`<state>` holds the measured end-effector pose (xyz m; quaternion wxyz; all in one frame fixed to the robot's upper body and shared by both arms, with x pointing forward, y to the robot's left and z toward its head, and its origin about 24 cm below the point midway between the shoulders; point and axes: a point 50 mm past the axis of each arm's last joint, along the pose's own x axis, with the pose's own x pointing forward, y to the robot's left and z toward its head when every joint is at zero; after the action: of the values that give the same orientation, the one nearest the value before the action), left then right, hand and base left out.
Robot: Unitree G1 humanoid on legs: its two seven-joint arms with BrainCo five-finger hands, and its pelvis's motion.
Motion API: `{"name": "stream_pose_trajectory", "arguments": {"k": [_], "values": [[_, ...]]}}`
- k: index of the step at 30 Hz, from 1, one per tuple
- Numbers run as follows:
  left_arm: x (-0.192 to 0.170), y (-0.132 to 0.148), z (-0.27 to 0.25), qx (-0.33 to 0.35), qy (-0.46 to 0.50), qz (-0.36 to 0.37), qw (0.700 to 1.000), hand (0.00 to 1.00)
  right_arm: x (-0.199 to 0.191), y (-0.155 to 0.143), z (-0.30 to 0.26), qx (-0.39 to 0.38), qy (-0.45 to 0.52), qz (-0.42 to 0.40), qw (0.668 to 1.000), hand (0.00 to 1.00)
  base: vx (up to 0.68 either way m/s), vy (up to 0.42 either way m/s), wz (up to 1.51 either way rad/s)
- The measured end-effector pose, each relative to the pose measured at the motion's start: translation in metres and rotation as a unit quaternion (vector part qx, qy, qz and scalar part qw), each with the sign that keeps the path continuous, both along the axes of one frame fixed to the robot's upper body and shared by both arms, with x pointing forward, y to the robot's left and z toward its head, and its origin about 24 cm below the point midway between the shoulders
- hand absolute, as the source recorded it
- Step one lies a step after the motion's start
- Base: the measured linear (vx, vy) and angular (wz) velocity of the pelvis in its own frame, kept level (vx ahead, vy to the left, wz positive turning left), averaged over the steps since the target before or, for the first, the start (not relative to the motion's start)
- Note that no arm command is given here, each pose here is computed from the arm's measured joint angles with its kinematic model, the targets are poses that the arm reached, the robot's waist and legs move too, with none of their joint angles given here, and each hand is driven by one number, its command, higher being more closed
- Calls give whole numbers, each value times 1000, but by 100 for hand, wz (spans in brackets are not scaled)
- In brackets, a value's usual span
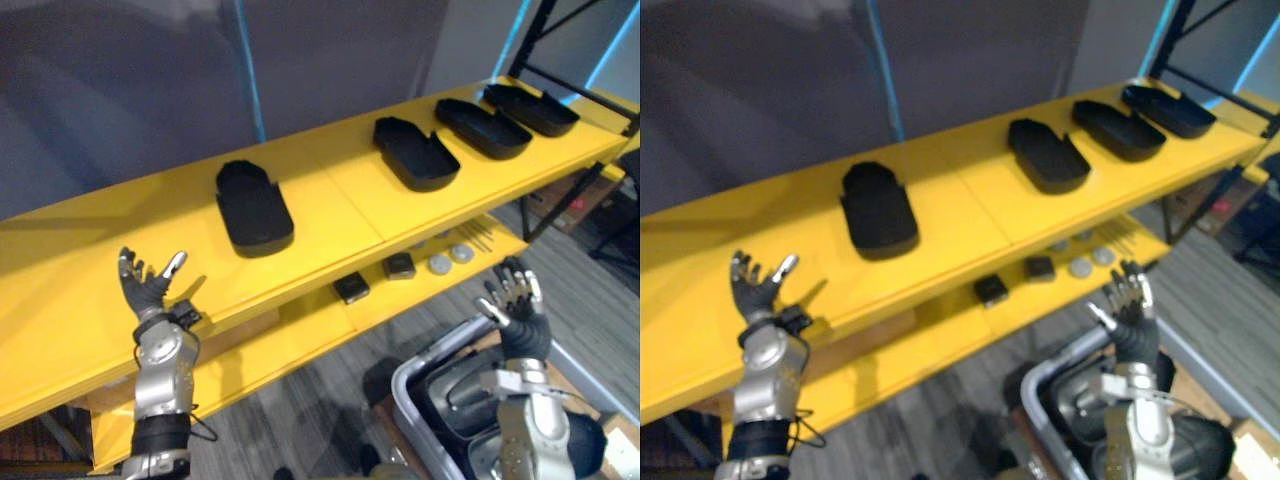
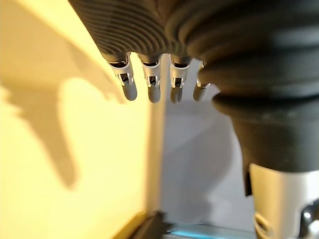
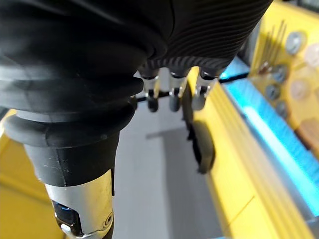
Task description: Walk over and take plastic housings, then place them on the shelf
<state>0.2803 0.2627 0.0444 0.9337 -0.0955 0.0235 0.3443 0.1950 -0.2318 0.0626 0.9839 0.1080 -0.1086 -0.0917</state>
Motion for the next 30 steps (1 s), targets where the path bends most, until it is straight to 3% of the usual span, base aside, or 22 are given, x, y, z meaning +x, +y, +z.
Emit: {"name": "stream_pose_trajectory", "arguments": {"k": [15, 20, 30], "values": [[49, 33, 61, 45, -49, 29, 997, 0, 7, -2, -5, -12, 16, 12, 1000, 0, -29, 10, -15], [63, 43, 94, 26, -92, 29, 995, 0, 8, 0, -5, -2, 13, 16, 1000, 0, -31, 14, -8], [80, 33, 124, 16, -137, -29, 990, 0, 10, 11, -6, -2, 19, 41, 999, 0, -62, -1, -3]]}}
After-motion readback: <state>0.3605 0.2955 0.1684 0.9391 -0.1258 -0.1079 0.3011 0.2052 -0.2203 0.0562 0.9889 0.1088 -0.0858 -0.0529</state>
